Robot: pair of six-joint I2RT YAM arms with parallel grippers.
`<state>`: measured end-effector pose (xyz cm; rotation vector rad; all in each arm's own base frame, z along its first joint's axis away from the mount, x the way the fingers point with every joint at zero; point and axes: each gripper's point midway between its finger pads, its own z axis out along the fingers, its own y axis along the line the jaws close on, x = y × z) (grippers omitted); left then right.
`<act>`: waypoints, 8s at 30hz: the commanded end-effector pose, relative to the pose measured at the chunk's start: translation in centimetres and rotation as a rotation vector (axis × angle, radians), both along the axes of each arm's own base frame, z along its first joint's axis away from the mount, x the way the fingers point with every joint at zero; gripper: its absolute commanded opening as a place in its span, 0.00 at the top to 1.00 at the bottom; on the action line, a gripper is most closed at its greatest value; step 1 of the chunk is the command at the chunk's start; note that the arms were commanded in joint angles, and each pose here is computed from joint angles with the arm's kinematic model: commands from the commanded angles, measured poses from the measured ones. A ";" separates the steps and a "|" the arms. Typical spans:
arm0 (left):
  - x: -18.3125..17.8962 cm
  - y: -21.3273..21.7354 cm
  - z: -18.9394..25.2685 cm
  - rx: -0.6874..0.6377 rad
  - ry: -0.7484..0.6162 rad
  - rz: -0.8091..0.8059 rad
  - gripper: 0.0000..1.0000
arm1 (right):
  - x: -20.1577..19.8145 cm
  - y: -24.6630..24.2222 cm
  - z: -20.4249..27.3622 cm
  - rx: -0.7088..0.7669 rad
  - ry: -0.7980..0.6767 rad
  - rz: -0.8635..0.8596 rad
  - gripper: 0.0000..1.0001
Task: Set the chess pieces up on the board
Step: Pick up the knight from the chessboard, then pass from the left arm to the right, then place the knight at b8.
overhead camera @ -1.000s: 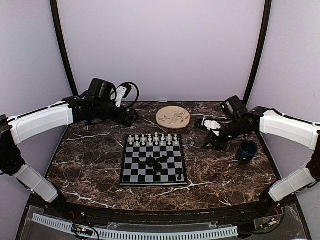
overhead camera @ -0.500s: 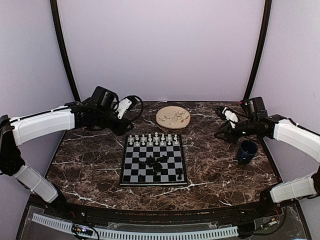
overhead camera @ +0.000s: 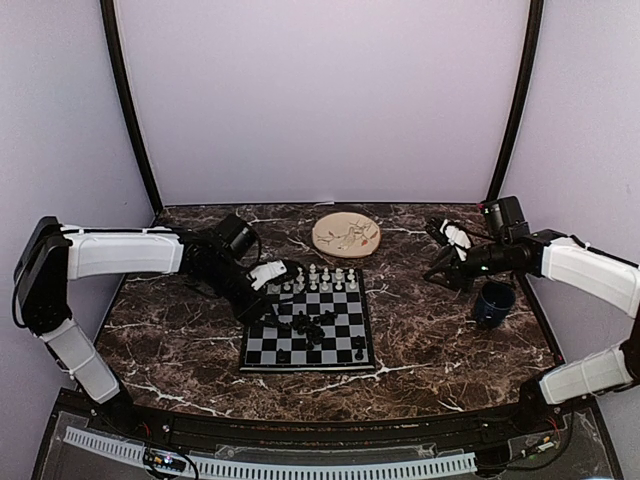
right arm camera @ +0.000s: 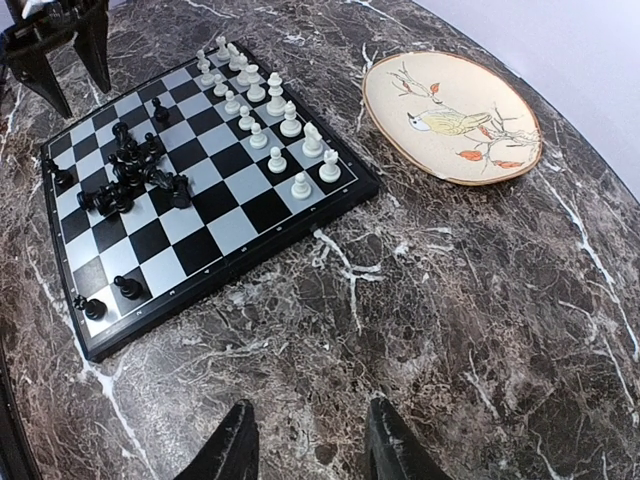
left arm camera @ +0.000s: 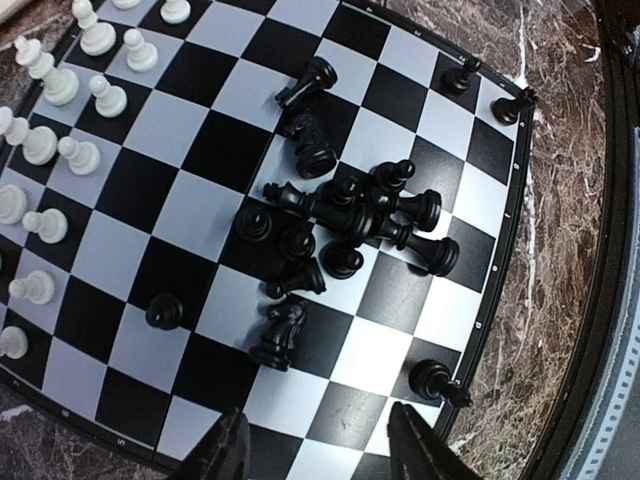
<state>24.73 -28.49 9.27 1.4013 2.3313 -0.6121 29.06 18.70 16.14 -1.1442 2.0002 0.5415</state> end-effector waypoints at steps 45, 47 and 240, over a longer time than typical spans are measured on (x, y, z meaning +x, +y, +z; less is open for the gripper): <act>0.4 -1.5 -5.0 0.113 -0.059 -0.222 0.81 | -0.4 0.9 -0.3 -0.009 -0.010 0.054 0.63; 0.4 -1.5 -4.4 0.106 -0.066 -0.214 0.83 | -0.5 1.0 -0.3 -0.006 -0.009 0.055 0.63; 9.0 7.2 19.2 -0.435 -0.669 0.612 0.37 | -11.7 17.7 -10.4 -0.757 0.050 0.631 1.00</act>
